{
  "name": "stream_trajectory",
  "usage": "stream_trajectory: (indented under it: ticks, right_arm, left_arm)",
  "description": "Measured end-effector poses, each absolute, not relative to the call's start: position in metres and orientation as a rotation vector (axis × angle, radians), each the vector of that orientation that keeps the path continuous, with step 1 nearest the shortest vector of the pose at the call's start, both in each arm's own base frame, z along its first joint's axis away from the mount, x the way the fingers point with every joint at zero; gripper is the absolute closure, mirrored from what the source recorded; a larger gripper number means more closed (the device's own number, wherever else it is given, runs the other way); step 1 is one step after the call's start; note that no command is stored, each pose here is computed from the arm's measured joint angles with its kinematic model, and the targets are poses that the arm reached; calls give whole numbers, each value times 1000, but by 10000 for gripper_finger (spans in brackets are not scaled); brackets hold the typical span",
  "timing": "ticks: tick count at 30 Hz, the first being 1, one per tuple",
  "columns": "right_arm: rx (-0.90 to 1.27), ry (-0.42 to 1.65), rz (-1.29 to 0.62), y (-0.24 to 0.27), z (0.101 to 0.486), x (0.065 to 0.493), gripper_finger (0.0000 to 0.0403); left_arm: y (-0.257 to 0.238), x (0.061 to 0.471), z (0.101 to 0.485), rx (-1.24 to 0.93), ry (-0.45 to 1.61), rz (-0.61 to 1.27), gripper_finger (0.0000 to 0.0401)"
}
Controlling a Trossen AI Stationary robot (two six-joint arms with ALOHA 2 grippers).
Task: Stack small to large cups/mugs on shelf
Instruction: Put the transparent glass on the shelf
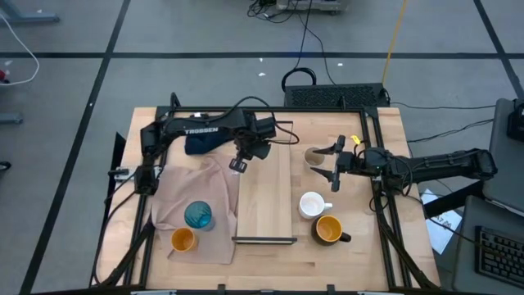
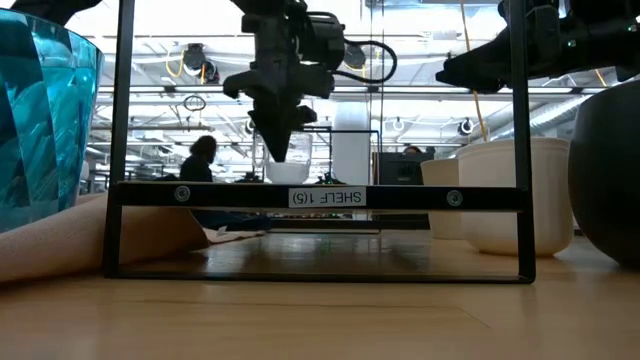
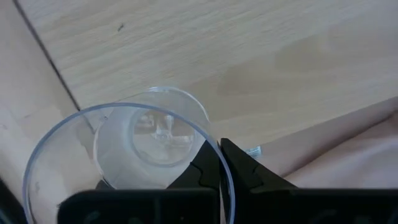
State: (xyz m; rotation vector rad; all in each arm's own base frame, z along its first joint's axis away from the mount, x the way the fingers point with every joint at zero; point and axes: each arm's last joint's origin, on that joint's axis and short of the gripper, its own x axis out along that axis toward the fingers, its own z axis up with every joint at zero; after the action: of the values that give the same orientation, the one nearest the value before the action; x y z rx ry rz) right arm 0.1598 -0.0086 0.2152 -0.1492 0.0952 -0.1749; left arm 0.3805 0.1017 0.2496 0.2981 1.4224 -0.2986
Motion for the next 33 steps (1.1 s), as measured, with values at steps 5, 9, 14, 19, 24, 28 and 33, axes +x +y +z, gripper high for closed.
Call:
stream_trajectory:
  ticks: [5,9,14,19,24,28,33]
  right_arm:
    - [-150,106,-174,-9,214,160,142]
    - [-149,106,-174,-9,214,160,142]
    - [-149,106,-174,-9,214,160,142]
    - [-149,106,-174,-9,214,160,142]
    - [-148,106,-174,-9,214,160,142]
    - [-148,106,-174,-9,214,160,142]
    - [-148,106,-174,-9,214,160,142]
  left_arm:
    - [105,380,249,283,1407,-313,401]
    - [106,380,249,264,1394,-333,401]
    - [107,380,249,253,1380,-353,401]
    - [111,379,249,248,1380,-350,401]
    - [116,375,240,225,1402,-346,401]
    - [115,373,232,222,1417,-348,401]
    - [116,375,232,230,1398,-337,400]
